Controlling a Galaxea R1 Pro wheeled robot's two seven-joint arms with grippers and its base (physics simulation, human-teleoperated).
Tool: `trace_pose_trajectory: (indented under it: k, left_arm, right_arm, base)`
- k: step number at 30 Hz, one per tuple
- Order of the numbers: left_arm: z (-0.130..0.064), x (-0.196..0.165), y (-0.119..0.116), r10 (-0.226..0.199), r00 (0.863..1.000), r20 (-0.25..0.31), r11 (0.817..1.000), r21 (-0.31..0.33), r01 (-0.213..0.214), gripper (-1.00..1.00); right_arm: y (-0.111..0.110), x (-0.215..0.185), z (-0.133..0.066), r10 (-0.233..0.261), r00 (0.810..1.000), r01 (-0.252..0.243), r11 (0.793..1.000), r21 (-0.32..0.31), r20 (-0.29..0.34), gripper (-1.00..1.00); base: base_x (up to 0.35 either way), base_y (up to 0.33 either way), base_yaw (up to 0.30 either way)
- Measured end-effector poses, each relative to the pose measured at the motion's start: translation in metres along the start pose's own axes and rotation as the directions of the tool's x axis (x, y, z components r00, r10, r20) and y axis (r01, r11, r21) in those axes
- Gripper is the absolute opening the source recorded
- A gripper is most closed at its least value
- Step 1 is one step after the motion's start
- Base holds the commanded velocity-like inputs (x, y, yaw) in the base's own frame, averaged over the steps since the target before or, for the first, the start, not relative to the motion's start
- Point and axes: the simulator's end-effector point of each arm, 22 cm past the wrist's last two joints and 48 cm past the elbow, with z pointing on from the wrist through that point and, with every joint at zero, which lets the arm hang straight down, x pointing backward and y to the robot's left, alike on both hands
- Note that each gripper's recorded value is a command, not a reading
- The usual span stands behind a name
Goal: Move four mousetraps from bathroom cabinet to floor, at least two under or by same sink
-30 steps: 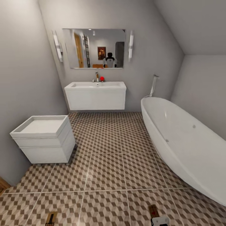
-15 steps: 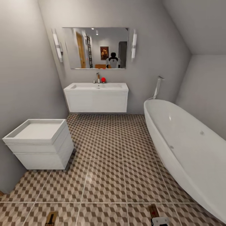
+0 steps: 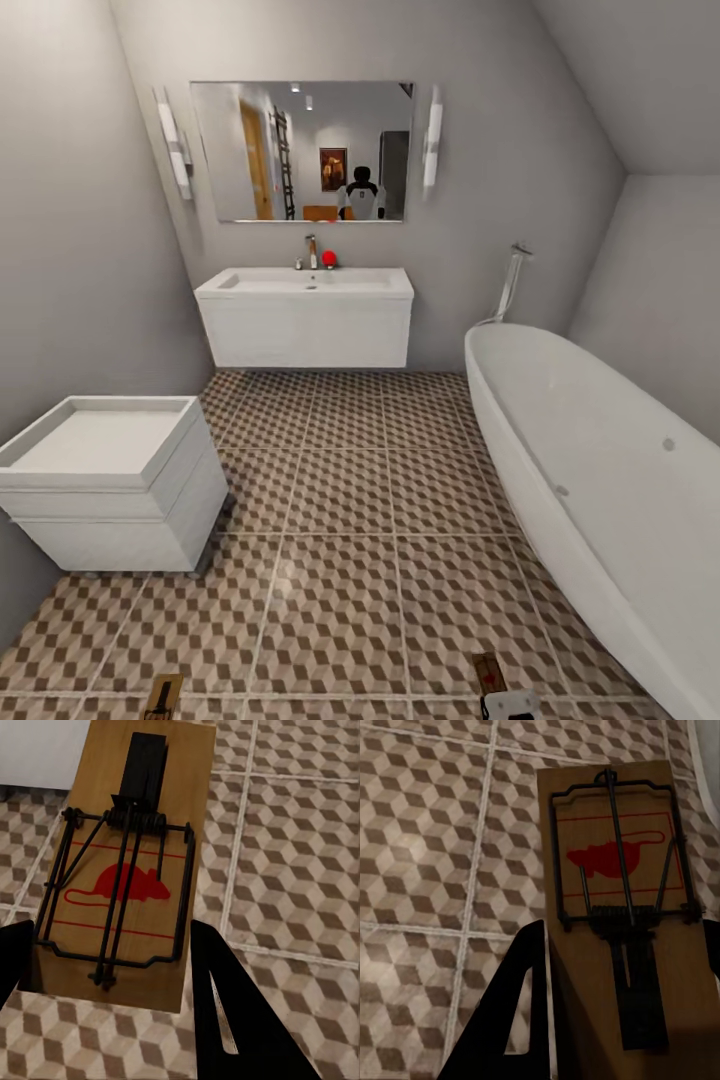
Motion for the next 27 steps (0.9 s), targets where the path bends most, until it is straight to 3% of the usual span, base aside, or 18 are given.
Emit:
trace_pose_trajectory:
  k: [12,27]
  left_arm:
    - [0.0000,0.0000,0.0000,0.000,1.000,0.000,1.000,0.000,0.000,-1.00]
    - [0.0000,0.0003,0.0000,0.000,1.000,-0.002,1.000,0.000,0.000,-1.00]
  right_arm:
    - [-0.0002,0.0000,0.0000,0.001,1.000,-0.001,1.000,0.001,0.000,-1.00]
    - [-0.0001,0.0003,0.0000,0.001,1.000,-0.001,1.000,0.000,-0.001,-1.00]
  base:
    - [0.338,0.000,0.084]
    - [0.338,0.000,0.009]
